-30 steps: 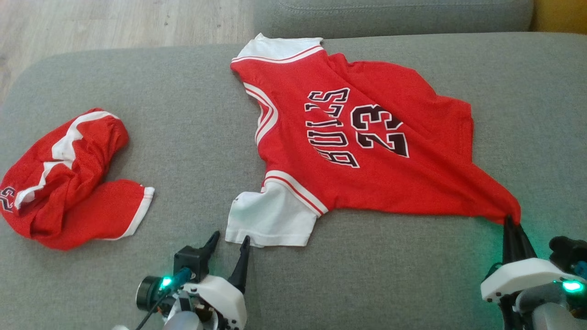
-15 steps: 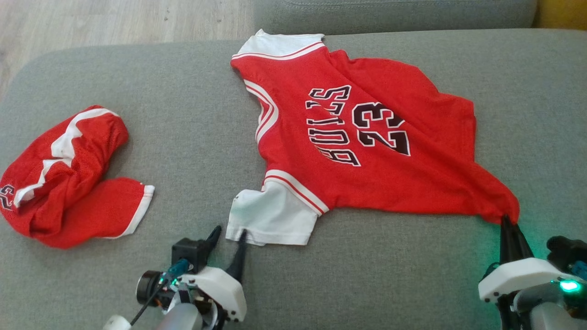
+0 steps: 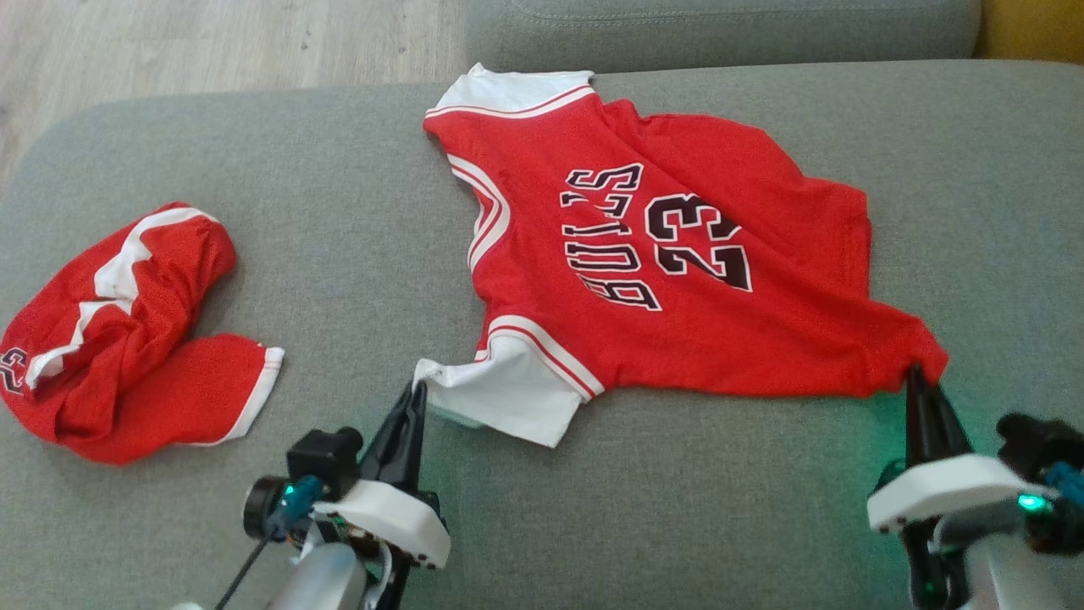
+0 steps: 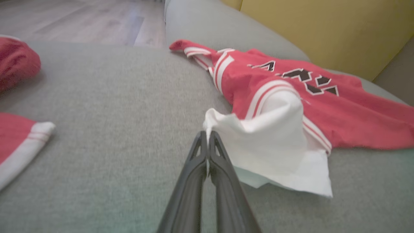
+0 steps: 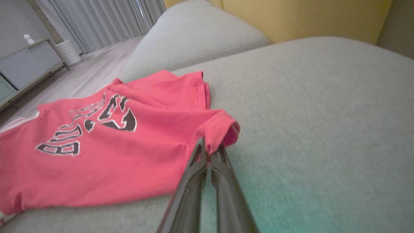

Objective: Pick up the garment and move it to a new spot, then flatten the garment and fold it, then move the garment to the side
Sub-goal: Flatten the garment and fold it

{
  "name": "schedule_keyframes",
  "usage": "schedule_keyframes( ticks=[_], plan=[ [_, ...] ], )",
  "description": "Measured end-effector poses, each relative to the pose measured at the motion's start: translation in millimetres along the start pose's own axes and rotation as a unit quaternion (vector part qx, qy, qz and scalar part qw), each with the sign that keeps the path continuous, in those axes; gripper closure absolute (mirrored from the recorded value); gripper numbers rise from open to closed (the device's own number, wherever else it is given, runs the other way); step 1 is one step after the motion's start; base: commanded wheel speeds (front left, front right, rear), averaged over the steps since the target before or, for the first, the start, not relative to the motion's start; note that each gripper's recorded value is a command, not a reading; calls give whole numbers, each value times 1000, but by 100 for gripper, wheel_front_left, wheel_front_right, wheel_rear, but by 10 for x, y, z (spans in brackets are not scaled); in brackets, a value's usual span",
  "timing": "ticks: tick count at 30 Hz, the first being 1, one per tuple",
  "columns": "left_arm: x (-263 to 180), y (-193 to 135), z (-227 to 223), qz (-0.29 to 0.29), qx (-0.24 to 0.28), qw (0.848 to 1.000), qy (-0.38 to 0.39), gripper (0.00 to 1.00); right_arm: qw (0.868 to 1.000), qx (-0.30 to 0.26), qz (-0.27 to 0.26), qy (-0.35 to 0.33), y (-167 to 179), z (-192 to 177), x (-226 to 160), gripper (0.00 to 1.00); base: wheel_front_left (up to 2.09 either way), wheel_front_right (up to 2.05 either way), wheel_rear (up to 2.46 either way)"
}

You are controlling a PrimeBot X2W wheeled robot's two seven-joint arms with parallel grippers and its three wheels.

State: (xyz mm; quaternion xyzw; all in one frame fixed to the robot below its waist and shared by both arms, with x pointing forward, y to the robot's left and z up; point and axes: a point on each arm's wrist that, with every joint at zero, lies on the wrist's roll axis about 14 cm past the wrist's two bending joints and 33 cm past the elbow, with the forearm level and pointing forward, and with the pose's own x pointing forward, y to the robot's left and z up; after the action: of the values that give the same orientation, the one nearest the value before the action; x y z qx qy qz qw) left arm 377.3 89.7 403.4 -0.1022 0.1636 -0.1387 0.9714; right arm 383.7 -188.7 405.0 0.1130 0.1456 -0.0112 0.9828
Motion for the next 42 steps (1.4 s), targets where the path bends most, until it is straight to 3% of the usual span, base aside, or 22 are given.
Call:
schedule_keyframes(
  ticks=[6,11,16,20,21,25,28,29,35,38,42],
  plan=[
    [11,-29,566,-11,-31,994,-100,100,997,-7,29,-66,190,443,48,100,0,0,0],
    [-80,-101,1262,-32,-38,977,-207,100,989,-16,59,-132,395,908,24,100,0,0,0],
    [-369,-125,2018,-42,-37,944,-325,100,969,-25,91,-230,608,1655,-69,100,0,0,0],
    [-687,-221,2454,-62,-37,913,-401,100,955,-37,103,-277,668,2030,-262,100,0,0,0],
    [-687,-221,2454,-62,-37,913,-401,100,955,-37,103,-277,668,2030,-262,100,0,0,0],
    [-1056,-387,2761,-91,-43,881,-462,100,944,-48,117,-306,763,2280,-507,100,0,0,0],
    [-1364,-452,2995,-116,-72,850,-509,100,944,-69,121,-299,799,2294,-633,100,0,0,0],
    [-1417,-466,3060,-119,-71,846,-515,100,944,-76,121,-296,804,2301,-659,100,0,0,0],
    [-1290,-461,3435,-124,-56,850,-508,100,948,-97,122,-277,869,2418,-585,100,0,0,0],
    [-902,-380,3709,-124,-64,862,-487,100,955,-96,120,-255,894,2498,-301,100,0,0,0],
    [-273,-173,4095,-99,-5,880,-464,100,961,-69,134,-231,990,2686,249,100,0,0,0]
  ],
)
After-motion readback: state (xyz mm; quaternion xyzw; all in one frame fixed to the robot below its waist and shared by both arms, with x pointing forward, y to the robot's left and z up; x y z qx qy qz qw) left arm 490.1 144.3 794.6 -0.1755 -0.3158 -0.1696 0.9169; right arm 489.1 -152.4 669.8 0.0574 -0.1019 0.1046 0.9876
